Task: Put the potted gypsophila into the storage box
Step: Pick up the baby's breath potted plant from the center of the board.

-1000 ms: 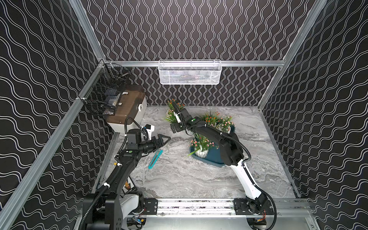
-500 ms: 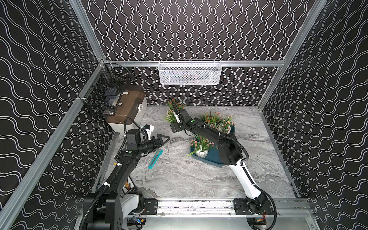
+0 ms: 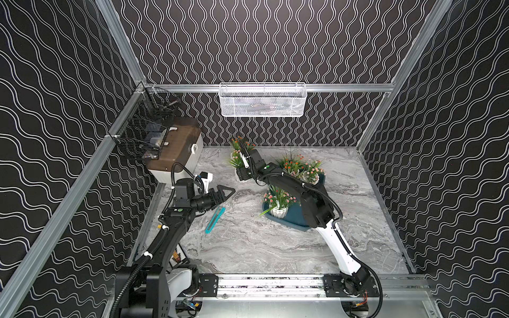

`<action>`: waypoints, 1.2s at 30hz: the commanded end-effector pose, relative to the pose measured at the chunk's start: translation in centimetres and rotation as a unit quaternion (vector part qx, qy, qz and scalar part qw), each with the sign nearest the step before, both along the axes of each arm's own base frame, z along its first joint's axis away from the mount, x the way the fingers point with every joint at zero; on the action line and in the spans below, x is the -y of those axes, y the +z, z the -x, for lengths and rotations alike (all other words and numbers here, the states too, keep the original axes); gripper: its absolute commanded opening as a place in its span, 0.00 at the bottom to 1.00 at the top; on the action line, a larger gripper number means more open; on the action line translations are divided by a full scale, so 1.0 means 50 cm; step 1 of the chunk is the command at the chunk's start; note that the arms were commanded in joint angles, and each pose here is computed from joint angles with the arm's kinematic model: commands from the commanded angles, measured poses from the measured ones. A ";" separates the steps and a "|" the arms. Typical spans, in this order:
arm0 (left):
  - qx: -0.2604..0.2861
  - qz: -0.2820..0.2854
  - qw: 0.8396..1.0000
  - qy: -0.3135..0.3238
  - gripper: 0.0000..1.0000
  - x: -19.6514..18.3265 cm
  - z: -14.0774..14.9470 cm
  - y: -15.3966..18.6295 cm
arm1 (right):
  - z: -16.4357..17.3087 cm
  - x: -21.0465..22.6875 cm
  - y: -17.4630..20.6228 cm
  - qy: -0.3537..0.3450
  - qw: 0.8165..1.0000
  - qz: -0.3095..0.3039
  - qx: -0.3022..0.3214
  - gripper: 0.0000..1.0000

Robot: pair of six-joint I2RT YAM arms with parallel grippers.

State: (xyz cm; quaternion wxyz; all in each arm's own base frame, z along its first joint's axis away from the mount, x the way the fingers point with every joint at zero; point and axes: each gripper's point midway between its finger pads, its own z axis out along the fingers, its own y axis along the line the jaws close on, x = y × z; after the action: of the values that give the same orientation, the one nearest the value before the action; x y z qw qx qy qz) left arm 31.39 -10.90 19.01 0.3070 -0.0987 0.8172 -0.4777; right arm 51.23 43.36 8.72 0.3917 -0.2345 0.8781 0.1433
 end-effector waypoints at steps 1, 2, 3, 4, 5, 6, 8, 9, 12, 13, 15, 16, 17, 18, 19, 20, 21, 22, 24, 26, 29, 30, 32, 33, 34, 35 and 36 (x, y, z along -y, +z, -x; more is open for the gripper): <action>0.013 0.006 1.000 -0.002 0.91 0.001 -0.003 0.012 | 0.010 0.000 0.015 0.007 1.000 -0.007 -0.002 0.78; 0.012 0.007 1.000 -0.001 0.91 0.000 -0.003 0.011 | 0.011 0.001 0.023 0.008 1.000 -0.010 0.001 0.78; 0.013 0.007 1.000 -0.001 0.91 0.000 -0.004 0.012 | 0.013 0.001 0.032 0.009 1.000 -0.012 0.004 0.77; 0.014 0.007 1.000 -0.001 0.91 0.000 -0.004 0.012 | 0.013 0.003 0.038 0.008 1.000 -0.013 0.007 0.77; 0.014 0.007 1.000 0.000 0.91 0.000 -0.004 0.013 | 0.013 0.004 0.048 0.007 1.000 -0.015 0.010 0.77; 0.014 0.007 1.000 -0.001 0.91 0.000 -0.004 0.012 | 0.014 0.005 0.055 0.008 1.000 -0.015 0.013 0.77; 0.014 0.008 1.000 0.000 0.91 -0.001 -0.004 0.013 | 0.018 0.008 0.072 0.008 1.000 -0.016 0.020 0.77; 0.014 0.008 1.000 0.000 0.91 -0.001 -0.004 0.013 | 0.019 0.011 0.081 0.008 1.000 -0.017 0.023 0.76; 0.016 0.008 1.000 -0.001 0.91 0.000 -0.004 0.015 | 0.029 0.017 0.116 0.010 0.999 -0.028 0.036 0.76; 0.017 0.008 1.000 -0.001 0.91 -0.001 -0.004 0.015 | 0.032 0.019 0.126 0.010 0.999 -0.031 0.040 0.76; 0.017 0.009 1.000 -0.001 0.91 -0.001 -0.004 0.015 | 0.041 0.023 0.148 0.012 0.998 -0.038 0.047 0.76; 0.017 0.009 1.000 -0.001 0.91 -0.001 -0.004 0.015 | 0.044 0.025 0.158 0.012 0.998 -0.040 0.049 0.76; 0.019 0.008 1.000 0.000 0.91 -0.002 -0.004 0.016 | 0.048 0.028 0.168 0.013 0.998 -0.042 0.051 0.76; 0.018 0.009 1.000 -0.001 0.91 -0.001 -0.003 0.016 | 0.053 0.030 0.180 0.013 0.997 -0.046 0.054 0.76; 0.018 0.009 1.000 0.000 0.91 -0.001 -0.004 0.016 | 0.057 0.032 0.190 0.015 0.997 -0.049 0.057 0.76; 0.019 0.009 1.000 0.000 0.91 -0.001 -0.004 0.016 | 0.062 0.034 0.202 0.016 0.997 -0.053 0.061 0.76; 0.019 0.010 1.000 -0.001 0.91 -0.001 -0.003 0.016 | 0.068 0.038 0.215 0.016 0.996 -0.057 0.064 0.76; 0.020 0.010 1.000 -0.001 0.91 -0.001 -0.003 0.017 | 0.074 0.040 0.226 0.018 0.996 -0.061 0.068 0.76; 0.021 0.010 1.000 -0.001 0.91 -0.001 -0.003 0.019 | 0.086 0.048 0.252 0.019 0.995 -0.068 0.075 0.76; 0.022 0.010 1.000 -0.002 0.91 -0.001 -0.003 0.020 | 0.098 0.056 0.278 0.020 0.994 -0.075 0.082 0.76; 0.023 0.010 1.000 -0.002 0.91 -0.001 -0.003 0.021 | 0.118 0.071 0.325 0.023 0.991 -0.090 0.094 0.76; 0.024 0.011 1.000 -0.002 0.91 -0.001 -0.003 0.022 | 0.125 0.076 0.340 0.023 0.991 -0.094 0.098 0.76; 0.025 0.012 1.000 -0.003 0.91 0.000 -0.003 0.023 | 0.135 0.086 0.357 0.023 0.990 -0.096 0.101 0.76; 0.026 0.012 1.000 -0.003 0.91 0.000 -0.003 0.023 | 0.139 0.091 0.368 0.022 0.990 -0.097 0.103 0.76; 0.027 0.013 1.000 -0.004 0.91 0.000 -0.003 0.024 | 0.145 0.094 0.378 0.023 0.989 -0.100 0.105 0.76; 0.027 0.014 1.000 -0.004 0.91 0.000 -0.003 0.024 | 0.150 0.098 0.387 0.023 0.989 -0.102 0.107 0.76; 0.029 0.014 0.999 -0.004 0.91 0.000 -0.003 0.026 | 0.155 0.104 0.397 0.022 0.988 -0.105 0.111 0.76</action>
State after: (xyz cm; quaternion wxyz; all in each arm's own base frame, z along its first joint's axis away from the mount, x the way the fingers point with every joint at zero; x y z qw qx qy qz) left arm 31.36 -10.81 19.30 0.3103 -0.1010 0.8111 -0.4854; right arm 43.57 38.03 25.37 0.4694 -0.2316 0.8294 0.1951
